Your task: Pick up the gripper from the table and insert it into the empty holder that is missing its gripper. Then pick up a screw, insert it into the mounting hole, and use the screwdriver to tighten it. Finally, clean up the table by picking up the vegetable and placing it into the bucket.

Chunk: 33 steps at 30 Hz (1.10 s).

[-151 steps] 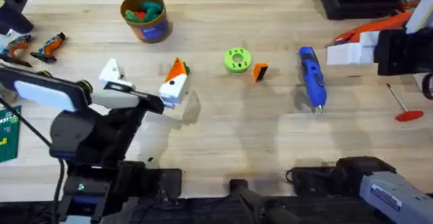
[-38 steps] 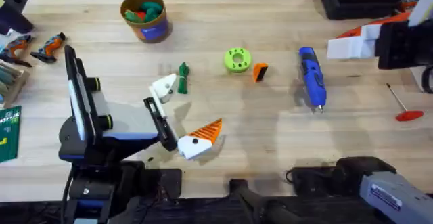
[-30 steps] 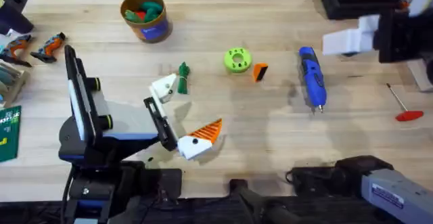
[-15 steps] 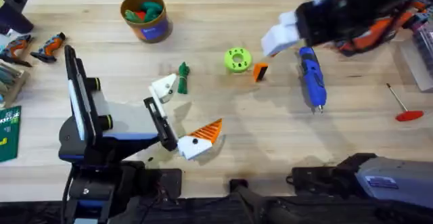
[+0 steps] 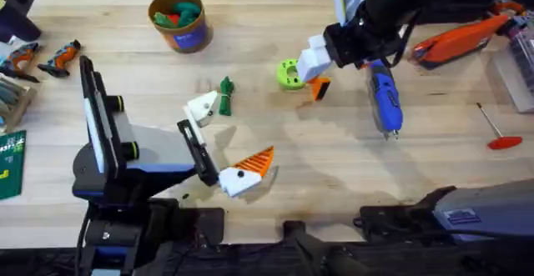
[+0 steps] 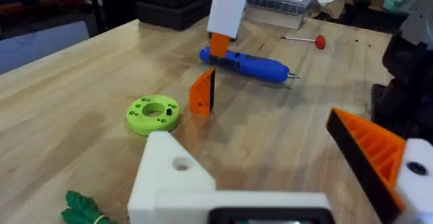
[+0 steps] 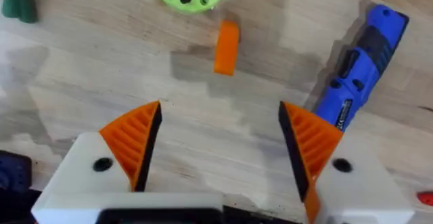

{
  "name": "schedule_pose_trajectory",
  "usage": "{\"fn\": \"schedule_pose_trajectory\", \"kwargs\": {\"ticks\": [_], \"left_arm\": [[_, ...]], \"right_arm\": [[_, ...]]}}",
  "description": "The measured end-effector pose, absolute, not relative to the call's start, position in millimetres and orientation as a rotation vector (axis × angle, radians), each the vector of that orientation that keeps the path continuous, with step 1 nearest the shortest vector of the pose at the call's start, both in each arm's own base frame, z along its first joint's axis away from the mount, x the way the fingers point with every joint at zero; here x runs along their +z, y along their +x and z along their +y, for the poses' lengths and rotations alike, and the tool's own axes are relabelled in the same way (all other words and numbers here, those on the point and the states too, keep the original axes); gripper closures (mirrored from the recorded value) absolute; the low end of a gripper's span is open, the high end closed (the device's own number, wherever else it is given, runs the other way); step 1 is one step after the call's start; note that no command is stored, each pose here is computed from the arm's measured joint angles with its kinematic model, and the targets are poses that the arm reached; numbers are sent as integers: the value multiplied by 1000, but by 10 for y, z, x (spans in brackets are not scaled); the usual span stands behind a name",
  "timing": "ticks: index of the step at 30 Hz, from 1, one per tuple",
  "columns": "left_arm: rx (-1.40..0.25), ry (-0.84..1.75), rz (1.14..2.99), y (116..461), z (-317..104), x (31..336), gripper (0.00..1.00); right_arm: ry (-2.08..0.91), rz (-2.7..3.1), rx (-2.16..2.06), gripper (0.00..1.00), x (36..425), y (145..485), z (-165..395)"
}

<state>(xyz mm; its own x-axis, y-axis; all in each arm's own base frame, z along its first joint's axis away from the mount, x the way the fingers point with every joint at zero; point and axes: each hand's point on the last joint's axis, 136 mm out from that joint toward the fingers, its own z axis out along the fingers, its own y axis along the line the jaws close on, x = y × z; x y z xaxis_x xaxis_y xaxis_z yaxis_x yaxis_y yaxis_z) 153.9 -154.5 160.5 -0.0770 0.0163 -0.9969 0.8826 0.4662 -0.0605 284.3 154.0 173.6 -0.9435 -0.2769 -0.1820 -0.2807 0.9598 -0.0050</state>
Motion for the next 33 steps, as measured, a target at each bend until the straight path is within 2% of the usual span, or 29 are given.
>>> {"fn": "schedule_pose_trajectory", "kwargs": {"ticks": [15, 33], "left_arm": [[-875, 833, 1476, 1539, -1545, 1605, 15], [-875, 833, 1476, 1539, -1545, 1605, 15]], "right_arm": [[-241, 2997, 55, 10, 1487, 3034, 1504], [-230, 3006, 55, 38, 1216, 3131, 1530]]}}
